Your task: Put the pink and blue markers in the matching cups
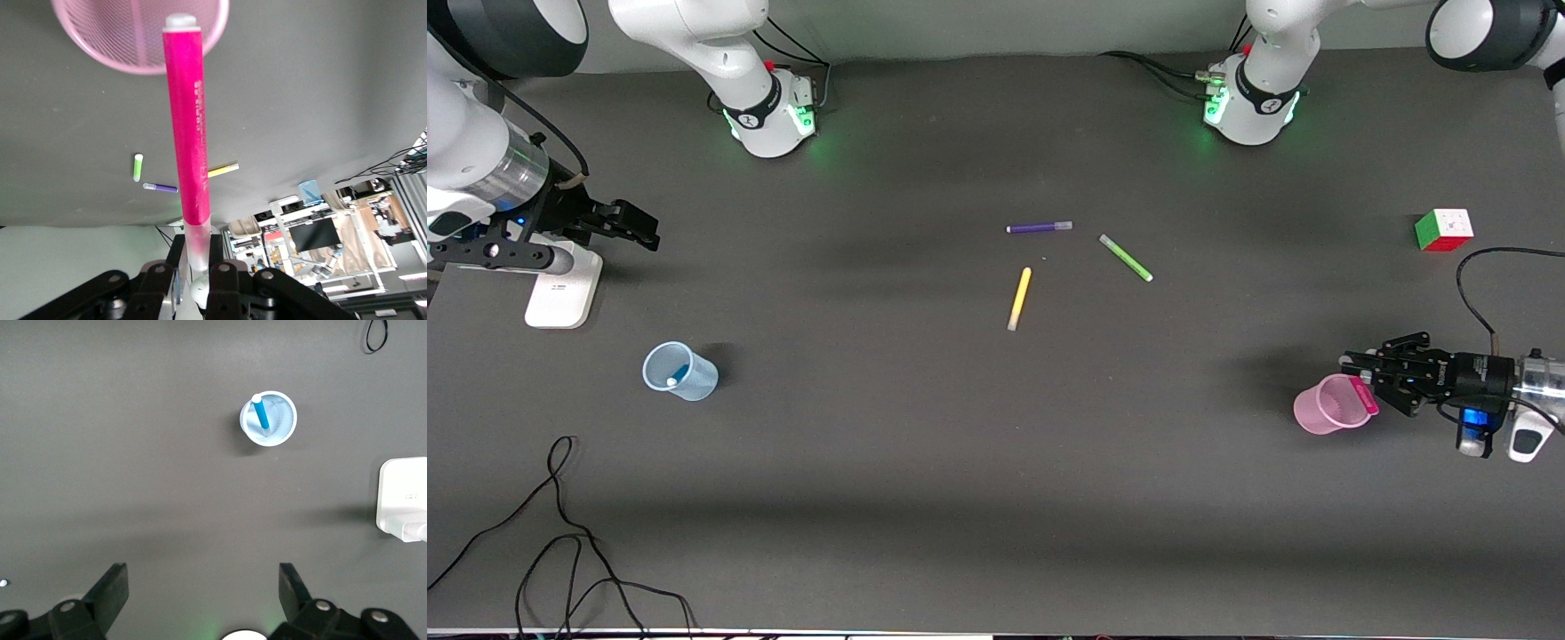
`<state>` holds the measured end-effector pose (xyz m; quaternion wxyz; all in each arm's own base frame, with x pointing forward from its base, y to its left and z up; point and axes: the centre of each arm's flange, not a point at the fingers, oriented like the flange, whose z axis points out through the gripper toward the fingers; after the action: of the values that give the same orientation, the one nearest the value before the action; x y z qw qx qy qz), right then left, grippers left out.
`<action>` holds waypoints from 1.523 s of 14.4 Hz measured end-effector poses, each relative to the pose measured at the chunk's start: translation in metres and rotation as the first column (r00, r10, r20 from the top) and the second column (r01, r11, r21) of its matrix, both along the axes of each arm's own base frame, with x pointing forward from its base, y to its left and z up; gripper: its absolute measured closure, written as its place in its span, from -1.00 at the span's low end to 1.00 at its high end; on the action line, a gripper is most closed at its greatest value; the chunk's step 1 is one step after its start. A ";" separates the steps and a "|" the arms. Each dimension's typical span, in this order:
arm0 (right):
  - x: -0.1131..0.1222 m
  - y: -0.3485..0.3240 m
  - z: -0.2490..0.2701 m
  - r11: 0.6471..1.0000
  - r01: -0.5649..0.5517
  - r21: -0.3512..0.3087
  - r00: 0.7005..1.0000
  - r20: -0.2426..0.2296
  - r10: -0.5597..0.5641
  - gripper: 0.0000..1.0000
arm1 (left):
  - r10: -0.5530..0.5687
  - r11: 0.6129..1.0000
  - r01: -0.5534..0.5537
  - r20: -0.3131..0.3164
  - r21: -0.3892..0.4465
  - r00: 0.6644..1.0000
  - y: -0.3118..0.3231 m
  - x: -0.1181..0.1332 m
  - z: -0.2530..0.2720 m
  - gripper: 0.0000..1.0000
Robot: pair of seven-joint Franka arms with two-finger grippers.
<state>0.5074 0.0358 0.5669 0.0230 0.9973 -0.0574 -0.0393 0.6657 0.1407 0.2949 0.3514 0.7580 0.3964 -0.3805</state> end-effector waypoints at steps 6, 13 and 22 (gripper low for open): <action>-0.004 -0.013 0.029 0.999 -0.034 0.026 0.995 0.096 0.031 -1.00 | 0.020 0.997 -0.021 -0.013 -0.072 1.000 0.002 -0.003 -0.023 0.65; 0.002 -0.022 0.031 0.995 -0.090 0.034 0.985 0.148 0.084 -1.00 | 0.023 0.994 -0.025 -0.024 -0.107 0.999 -0.001 -0.004 -0.045 -0.05; 0.002 -0.026 0.033 0.995 -0.087 0.039 0.985 0.154 0.080 -1.00 | -0.201 0.957 0.165 0.132 0.240 0.971 0.017 0.004 0.043 -1.00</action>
<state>0.5097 0.0097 0.5999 -0.0027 0.9992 -0.0162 0.0366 0.6699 0.1582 0.3382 0.2551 0.8540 0.3368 -0.3037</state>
